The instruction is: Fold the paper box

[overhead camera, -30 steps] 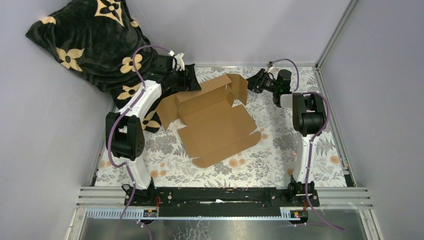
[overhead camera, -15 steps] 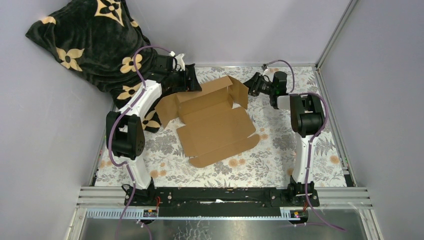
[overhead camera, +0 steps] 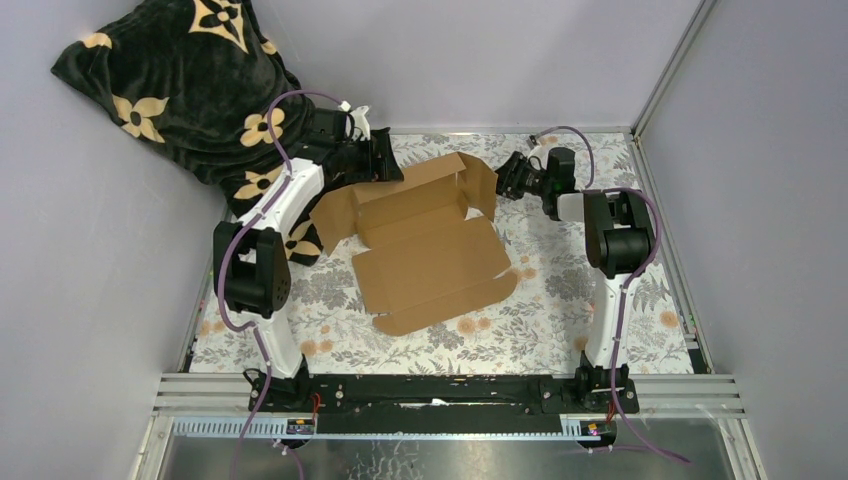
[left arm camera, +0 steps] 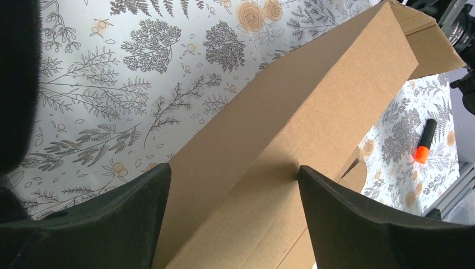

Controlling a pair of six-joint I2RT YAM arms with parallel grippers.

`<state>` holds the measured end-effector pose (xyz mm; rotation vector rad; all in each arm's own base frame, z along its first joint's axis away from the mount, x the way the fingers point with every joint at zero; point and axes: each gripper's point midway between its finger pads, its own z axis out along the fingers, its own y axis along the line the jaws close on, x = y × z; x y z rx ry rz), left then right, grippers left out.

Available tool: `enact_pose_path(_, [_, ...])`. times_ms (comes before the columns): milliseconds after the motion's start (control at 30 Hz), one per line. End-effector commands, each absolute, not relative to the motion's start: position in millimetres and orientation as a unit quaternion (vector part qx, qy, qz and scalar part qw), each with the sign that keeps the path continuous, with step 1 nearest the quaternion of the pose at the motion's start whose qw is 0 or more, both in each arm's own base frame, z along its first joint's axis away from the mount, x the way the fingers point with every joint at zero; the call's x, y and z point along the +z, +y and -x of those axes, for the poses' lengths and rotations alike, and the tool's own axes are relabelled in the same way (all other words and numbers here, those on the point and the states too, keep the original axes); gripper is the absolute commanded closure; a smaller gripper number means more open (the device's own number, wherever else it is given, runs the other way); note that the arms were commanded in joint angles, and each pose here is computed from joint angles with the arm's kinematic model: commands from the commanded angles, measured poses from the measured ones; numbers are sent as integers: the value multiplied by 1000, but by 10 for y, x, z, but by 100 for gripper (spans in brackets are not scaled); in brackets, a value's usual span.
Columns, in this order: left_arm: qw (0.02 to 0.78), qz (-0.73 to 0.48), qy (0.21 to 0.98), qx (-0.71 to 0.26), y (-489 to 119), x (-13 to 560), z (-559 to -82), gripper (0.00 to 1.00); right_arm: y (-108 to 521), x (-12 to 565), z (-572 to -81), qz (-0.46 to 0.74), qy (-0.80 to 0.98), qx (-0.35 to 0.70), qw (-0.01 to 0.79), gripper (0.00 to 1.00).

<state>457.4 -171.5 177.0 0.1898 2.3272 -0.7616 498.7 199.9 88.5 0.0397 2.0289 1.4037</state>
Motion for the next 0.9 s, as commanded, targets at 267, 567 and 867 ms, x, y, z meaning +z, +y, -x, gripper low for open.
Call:
enact_pose_path(267, [328, -72, 902, -271, -1675, 1655, -4722, 11, 1796, 1014, -5121, -33, 794, 496, 351, 47])
enact_pose_path(567, [327, -76, 902, -272, -1680, 1669, -4722, 11, 1819, 1182, -5132, -18, 776, 512, 367, 47])
enact_pose_path(867, [327, -78, 902, -272, -1684, 1674, -4699, 11, 1839, 1343, -5000, 0, 756, 528, 387, 47])
